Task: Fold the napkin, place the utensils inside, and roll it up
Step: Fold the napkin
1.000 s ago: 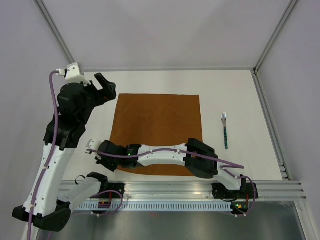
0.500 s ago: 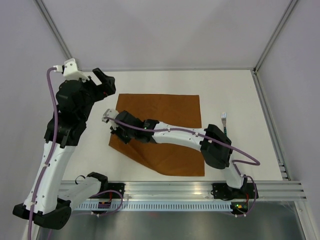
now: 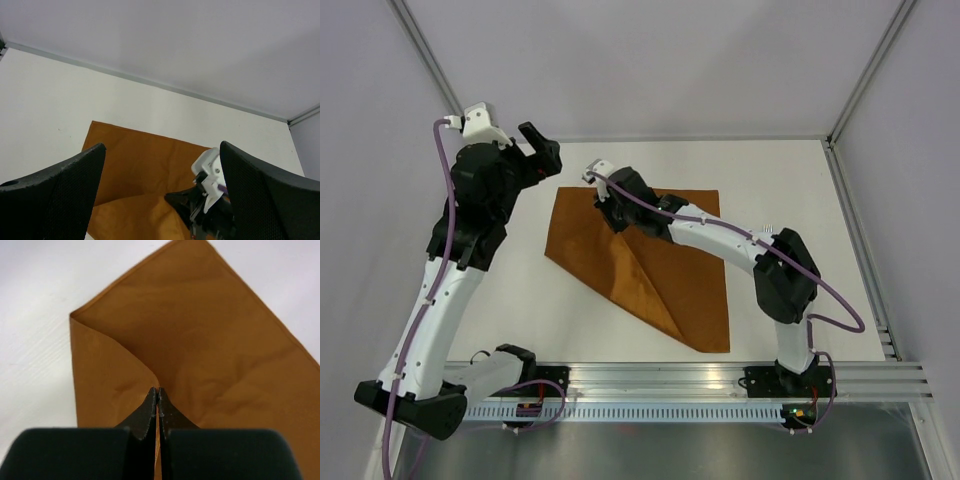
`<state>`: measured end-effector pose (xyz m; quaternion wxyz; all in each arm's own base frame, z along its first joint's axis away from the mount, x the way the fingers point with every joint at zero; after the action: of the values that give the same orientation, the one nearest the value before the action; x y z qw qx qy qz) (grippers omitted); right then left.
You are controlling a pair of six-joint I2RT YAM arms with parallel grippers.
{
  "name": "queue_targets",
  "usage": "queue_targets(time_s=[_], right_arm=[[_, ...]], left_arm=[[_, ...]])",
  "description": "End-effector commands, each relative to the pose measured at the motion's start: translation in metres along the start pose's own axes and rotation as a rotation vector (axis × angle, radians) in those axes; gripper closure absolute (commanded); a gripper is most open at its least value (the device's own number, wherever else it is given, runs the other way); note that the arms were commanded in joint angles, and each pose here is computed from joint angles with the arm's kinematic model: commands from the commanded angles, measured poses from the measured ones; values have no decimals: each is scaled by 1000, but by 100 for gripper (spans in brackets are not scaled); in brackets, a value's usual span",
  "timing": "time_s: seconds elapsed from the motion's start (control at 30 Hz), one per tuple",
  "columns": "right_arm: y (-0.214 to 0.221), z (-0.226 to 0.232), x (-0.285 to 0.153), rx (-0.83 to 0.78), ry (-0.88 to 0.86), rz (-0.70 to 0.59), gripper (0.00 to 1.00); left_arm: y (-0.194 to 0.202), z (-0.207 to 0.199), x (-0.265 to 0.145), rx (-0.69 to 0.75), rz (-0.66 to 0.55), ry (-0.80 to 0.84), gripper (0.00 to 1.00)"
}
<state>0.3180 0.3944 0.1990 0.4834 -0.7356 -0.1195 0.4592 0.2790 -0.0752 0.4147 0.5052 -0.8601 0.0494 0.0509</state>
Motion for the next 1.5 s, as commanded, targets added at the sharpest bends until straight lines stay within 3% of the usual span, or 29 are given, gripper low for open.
queue_targets(time_s=[0.0, 0.5, 1.47], right_arm=[[-12, -40, -20, 30, 81, -51, 100], [36, -140, -31, 111, 258, -7, 100], [58, -204, -65, 198, 386, -18, 100]], left_arm=[[-17, -16, 5, -46, -55, 59, 1], [10, -20, 51, -47, 20, 62, 1], [66, -1, 111, -61, 146, -9, 2]])
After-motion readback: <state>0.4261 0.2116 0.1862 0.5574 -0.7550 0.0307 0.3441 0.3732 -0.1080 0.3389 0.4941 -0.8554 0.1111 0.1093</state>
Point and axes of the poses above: each gripper's point midway between its finger pads, its own x axis out along the fingers, its own z axis along the line the jaws close on, y = z × x, the point moved 6 cm from there along -x, back along the fingers, and after that the axes turned 7 degrees about -x, right-handed, at the moved point
